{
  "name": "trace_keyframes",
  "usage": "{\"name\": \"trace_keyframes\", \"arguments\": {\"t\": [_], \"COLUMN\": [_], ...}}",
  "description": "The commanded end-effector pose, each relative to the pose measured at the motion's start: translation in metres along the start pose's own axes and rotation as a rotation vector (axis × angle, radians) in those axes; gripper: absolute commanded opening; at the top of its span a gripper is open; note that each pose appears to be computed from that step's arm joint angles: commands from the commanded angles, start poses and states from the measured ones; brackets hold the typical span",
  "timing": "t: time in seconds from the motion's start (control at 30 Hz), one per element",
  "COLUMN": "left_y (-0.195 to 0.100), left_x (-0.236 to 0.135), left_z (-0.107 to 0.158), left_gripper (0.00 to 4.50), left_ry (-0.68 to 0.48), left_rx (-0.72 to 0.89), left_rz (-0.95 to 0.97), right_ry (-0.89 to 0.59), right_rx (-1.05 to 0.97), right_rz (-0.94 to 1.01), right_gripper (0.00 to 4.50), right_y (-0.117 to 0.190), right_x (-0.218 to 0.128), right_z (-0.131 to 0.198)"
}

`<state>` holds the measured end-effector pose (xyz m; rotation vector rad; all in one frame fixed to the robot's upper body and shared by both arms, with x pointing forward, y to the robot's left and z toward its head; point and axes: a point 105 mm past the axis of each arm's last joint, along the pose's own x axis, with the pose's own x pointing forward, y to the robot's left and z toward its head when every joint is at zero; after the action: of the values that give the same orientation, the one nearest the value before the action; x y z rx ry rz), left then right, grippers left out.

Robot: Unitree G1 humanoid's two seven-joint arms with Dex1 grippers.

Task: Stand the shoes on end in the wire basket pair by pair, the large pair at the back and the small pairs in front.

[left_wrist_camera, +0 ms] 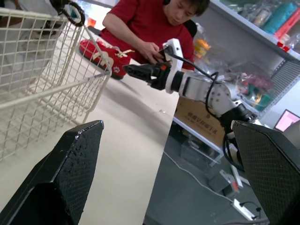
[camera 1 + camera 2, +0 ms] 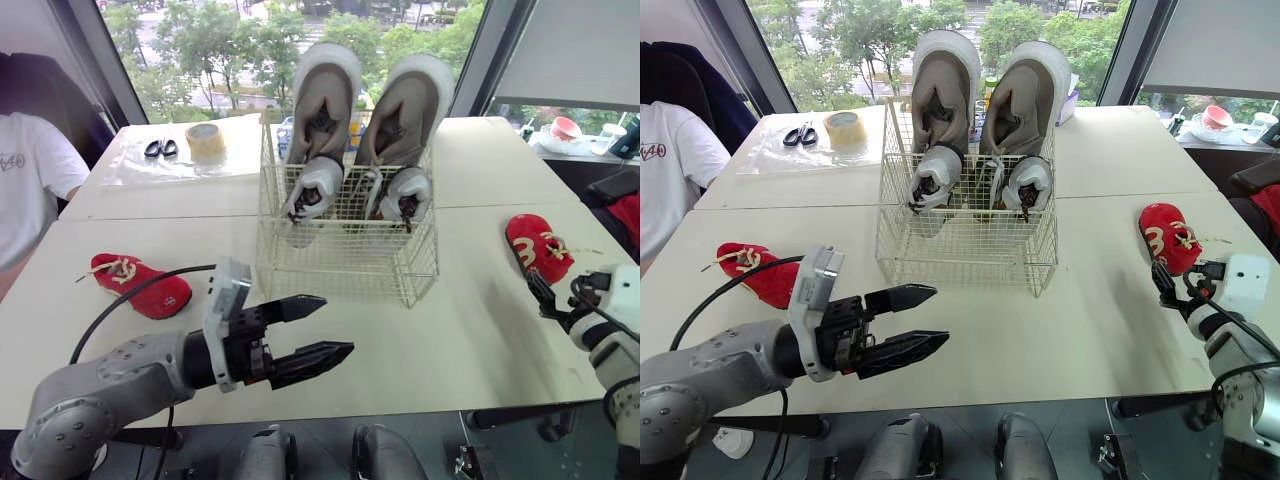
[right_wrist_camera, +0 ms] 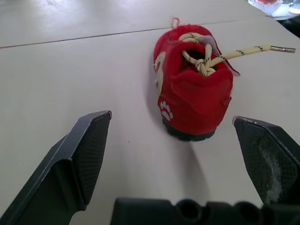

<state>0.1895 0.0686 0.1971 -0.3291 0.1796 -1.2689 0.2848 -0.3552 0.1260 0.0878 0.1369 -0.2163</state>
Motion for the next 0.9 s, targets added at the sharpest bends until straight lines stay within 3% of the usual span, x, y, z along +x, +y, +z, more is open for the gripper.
{"name": "trace_keyframes", "arguments": {"t": [0.03, 0.67, 0.77, 0.87, 0.9], "left_y": [-0.003, 0.009, 0.011, 0.017, 0.021], "left_x": [0.003, -0.005, -0.01, -0.016, -0.019], "left_z": [0.004, 0.009, 0.009, 0.014, 0.019], "left_gripper": [4.49, 4.49, 4.5, 4.5, 4.5], "left_ry": [-0.023, 0.013, 0.035, 0.044, 0.037], "left_rx": [0.021, 0.079, 0.084, 0.096, 0.109], "left_rz": [-0.01, 0.067, 0.09, 0.136, 0.17], "right_ry": [-0.036, 0.012, 0.0, -0.012, -0.023], "right_rx": [-0.002, -0.024, -0.031, -0.029, -0.02], "right_rz": [-0.012, 0.002, 0.001, 0.01, 0.009], "right_gripper": [4.5, 4.5, 3.68, 2.28, 2.15], "right_y": [-0.005, -0.008, -0.007, -0.002, 0.0], "right_x": [0.007, 0.084, 0.088, 0.091, 0.091], "right_z": [0.007, -0.018, -0.019, -0.02, -0.02]}}
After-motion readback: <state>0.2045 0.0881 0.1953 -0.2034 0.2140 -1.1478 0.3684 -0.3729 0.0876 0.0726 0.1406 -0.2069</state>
